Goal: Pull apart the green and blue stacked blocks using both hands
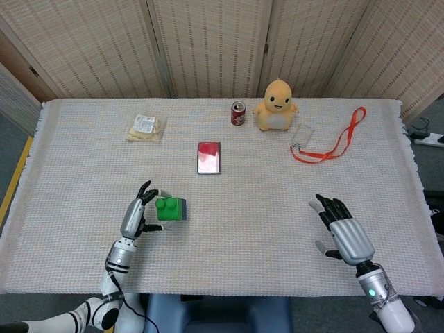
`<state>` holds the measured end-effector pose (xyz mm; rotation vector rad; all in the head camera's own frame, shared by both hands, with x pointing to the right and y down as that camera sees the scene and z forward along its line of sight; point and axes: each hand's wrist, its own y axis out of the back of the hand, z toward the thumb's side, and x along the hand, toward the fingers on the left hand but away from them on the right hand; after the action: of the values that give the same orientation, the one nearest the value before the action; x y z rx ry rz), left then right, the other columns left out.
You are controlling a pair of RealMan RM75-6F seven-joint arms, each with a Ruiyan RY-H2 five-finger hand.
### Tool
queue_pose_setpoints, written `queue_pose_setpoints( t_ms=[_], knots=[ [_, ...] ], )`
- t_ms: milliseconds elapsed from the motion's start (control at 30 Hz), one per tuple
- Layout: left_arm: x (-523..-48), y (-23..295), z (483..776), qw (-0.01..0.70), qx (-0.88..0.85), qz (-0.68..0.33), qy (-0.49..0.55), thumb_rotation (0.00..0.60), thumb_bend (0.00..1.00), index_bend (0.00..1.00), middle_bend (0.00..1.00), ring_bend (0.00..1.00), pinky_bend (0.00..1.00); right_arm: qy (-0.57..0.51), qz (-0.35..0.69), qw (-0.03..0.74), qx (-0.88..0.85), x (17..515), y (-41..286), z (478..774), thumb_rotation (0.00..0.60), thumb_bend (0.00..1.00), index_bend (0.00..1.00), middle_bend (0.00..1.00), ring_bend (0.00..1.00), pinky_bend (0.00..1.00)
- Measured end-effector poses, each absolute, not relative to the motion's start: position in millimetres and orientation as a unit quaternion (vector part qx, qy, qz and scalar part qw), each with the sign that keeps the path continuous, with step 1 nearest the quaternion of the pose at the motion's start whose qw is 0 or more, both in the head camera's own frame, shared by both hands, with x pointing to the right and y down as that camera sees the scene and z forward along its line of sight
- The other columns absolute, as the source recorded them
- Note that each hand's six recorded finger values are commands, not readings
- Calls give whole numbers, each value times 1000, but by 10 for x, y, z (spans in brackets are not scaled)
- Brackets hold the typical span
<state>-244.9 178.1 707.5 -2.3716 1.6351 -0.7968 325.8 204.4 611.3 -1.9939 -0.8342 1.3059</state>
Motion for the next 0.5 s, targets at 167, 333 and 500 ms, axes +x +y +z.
queue_pose_setpoints(
  t_ms=[167, 333, 500],
  knots=[
    [-2410, 1811, 6887, 35, -796, -247, 551, 600, 393, 573, 875, 328, 0, -319, 441, 240, -804, 3073, 2050, 6275, 600, 362, 0, 0, 0, 0],
    [-2391, 1839, 6749, 8, -792, -238, 562, 600, 395, 575, 875, 328, 0, -332, 377, 141, -853, 2840, 2045, 6467, 600, 361, 0, 0, 0, 0],
    [-2389, 1845, 6705, -2, -789, -239, 566, 600, 395, 576, 875, 328, 0, -343, 311, 48, -885, 2544, 2048, 6674, 600, 362, 0, 0, 0, 0]
  ],
)
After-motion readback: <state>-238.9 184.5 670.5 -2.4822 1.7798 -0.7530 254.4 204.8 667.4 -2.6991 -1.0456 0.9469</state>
